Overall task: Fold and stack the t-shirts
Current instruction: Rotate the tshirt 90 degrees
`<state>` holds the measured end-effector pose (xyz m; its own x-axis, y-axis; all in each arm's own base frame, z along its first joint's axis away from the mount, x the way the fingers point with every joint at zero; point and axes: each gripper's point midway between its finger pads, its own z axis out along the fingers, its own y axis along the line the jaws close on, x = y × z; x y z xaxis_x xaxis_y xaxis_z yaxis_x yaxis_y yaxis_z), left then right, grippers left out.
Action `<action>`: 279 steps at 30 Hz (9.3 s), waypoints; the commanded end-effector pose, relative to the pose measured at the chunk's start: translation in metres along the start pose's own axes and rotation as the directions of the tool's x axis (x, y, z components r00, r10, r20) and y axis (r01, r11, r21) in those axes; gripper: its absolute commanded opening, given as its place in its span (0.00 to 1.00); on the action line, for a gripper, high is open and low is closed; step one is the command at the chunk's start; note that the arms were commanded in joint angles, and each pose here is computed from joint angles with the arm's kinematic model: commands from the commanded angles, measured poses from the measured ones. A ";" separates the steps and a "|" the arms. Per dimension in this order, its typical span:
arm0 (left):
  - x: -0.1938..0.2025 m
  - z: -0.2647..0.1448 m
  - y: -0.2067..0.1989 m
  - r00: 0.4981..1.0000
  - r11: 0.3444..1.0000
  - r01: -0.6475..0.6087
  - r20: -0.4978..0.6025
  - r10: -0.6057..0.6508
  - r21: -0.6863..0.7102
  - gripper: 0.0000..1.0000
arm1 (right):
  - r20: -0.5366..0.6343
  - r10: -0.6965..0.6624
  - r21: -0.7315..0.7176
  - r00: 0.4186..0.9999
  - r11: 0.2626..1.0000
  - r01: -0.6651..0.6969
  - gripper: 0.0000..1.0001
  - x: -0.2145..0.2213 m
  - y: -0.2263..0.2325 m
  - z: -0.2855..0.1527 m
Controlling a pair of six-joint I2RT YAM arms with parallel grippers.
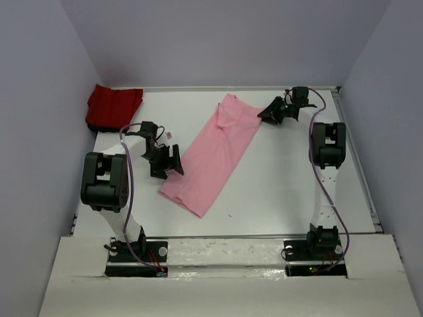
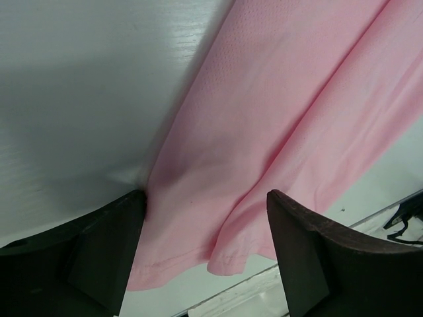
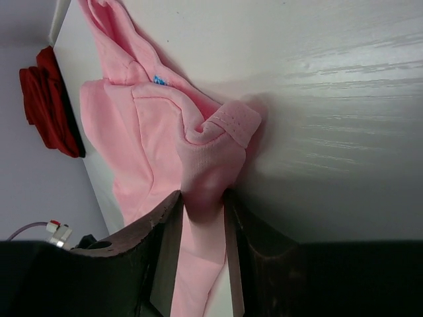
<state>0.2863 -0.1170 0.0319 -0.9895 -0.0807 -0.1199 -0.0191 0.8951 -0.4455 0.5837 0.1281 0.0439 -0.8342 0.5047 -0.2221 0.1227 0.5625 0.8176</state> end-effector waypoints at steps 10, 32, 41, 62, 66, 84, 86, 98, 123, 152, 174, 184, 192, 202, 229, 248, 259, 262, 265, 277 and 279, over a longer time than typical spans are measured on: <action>0.021 -0.003 -0.001 0.999 1.000 0.009 -0.039 -0.008 0.022 0.61 | 0.012 -0.032 -0.013 0.999 0.999 0.032 0.22 -0.002 0.012 0.018; 0.037 -0.003 0.007 0.991 0.998 0.060 -0.114 -0.063 -0.032 0.18 | 0.021 -0.025 -0.022 0.999 0.999 0.025 0.00 -0.009 0.013 0.024; 0.061 0.003 -0.019 0.982 0.999 0.041 -0.183 -0.038 0.012 0.18 | 0.019 -0.035 -0.074 0.999 0.997 0.036 0.00 -0.016 0.027 0.042; 0.096 0.043 -0.106 0.949 0.990 -0.075 -0.297 0.108 0.122 0.19 | -0.013 -0.029 -0.159 1.000 0.987 0.026 0.00 0.003 0.067 0.087; 0.102 0.046 -0.112 0.942 0.987 -0.088 -0.311 0.126 0.134 0.19 | -0.012 -0.022 -0.176 1.000 0.984 0.020 0.00 0.006 0.074 0.091; 0.120 0.048 -0.123 0.929 0.983 -0.097 -0.340 0.146 0.155 0.19 | 0.031 -0.042 -0.187 0.999 0.981 0.047 0.00 -0.005 0.080 0.092; 0.121 0.047 -0.122 0.929 0.984 -0.097 -0.342 0.144 0.152 0.19 | 0.037 -0.043 -0.189 0.998 0.981 0.049 0.00 -0.006 0.080 0.093; 0.131 0.042 -0.121 0.927 0.984 -0.095 -0.348 0.143 0.150 0.19 | 0.060 -0.051 -0.201 0.997 0.978 0.062 0.00 -0.014 0.074 0.096; 0.129 0.043 -0.115 0.928 0.989 -0.098 -0.350 0.131 0.109 0.37 | 0.058 -0.047 -0.183 0.997 0.981 0.057 0.55 -0.040 0.054 0.029; 0.153 0.012 -0.102 0.970 0.996 0.028 -0.243 -0.006 0.085 0.84 | -0.366 0.096 0.158 0.926 0.987 -0.041 0.57 0.243 0.014 -0.188; 0.149 0.014 -0.089 0.985 0.999 0.008 -0.172 0.001 0.054 0.84 | -0.406 0.032 0.271 0.913 0.958 0.088 0.57 0.327 -0.008 -0.218; 0.015 -0.008 -0.054 0.965 0.972 0.209 0.135 -0.223 0.108 0.85 | -0.343 -0.016 0.098 0.939 0.994 0.052 0.57 0.233 0.042 -0.144; -0.069 -0.007 -0.055 0.945 0.968 0.182 0.243 -0.220 0.170 0.85 | -0.287 -0.052 0.027 0.956 0.998 0.062 0.57 0.162 0.051 -0.094; -0.144 0.010 -0.055 0.928 0.972 0.126 0.322 -0.185 0.196 0.85 | -0.238 -0.064 -0.029 0.969 0.998 0.059 0.56 0.103 0.050 -0.038; -0.158 0.091 -0.093 0.950 0.988 -0.095 0.307 0.054 0.120 0.71 | -0.239 -0.159 0.030 0.958 0.985 0.171 0.54 0.105 0.018 0.000; -0.155 0.094 -0.074 0.958 0.998 -0.051 0.284 0.040 0.032 0.69 | -0.285 -0.157 0.030 0.946 0.985 0.172 0.30 0.125 0.019 0.022; -0.164 0.093 -0.035 0.953 0.994 0.079 0.298 -0.054 -0.071 0.39 | -0.285 -0.160 0.041 0.945 0.983 0.178 0.32 0.123 0.017 0.023; -0.163 0.093 -0.034 0.954 0.994 0.082 0.294 -0.057 -0.072 0.39 | -0.285 -0.164 0.037 0.944 0.983 0.181 0.32 0.122 0.018 0.024; -0.161 0.096 -0.034 0.957 0.994 0.083 0.283 -0.060 -0.069 0.39 | -0.287 -0.162 0.040 0.944 0.983 0.181 0.29 0.121 0.017 0.025; -0.156 0.105 -0.031 0.965 0.995 0.079 0.254 -0.060 -0.066 0.34 | -0.290 -0.161 0.046 0.943 0.982 0.182 0.21 0.121 0.014 0.026; -0.155 0.108 -0.031 0.968 0.995 0.079 0.243 -0.062 -0.063 0.18 | -0.291 -0.160 0.046 0.943 0.983 0.180 0.21 0.121 0.014 0.027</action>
<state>0.4882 -0.2001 0.0255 -0.8561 -0.2724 -0.4393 -0.0187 0.8657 -0.5002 0.4940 0.2176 0.0304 -0.9646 0.2030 -0.1685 -0.0021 0.6326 0.7745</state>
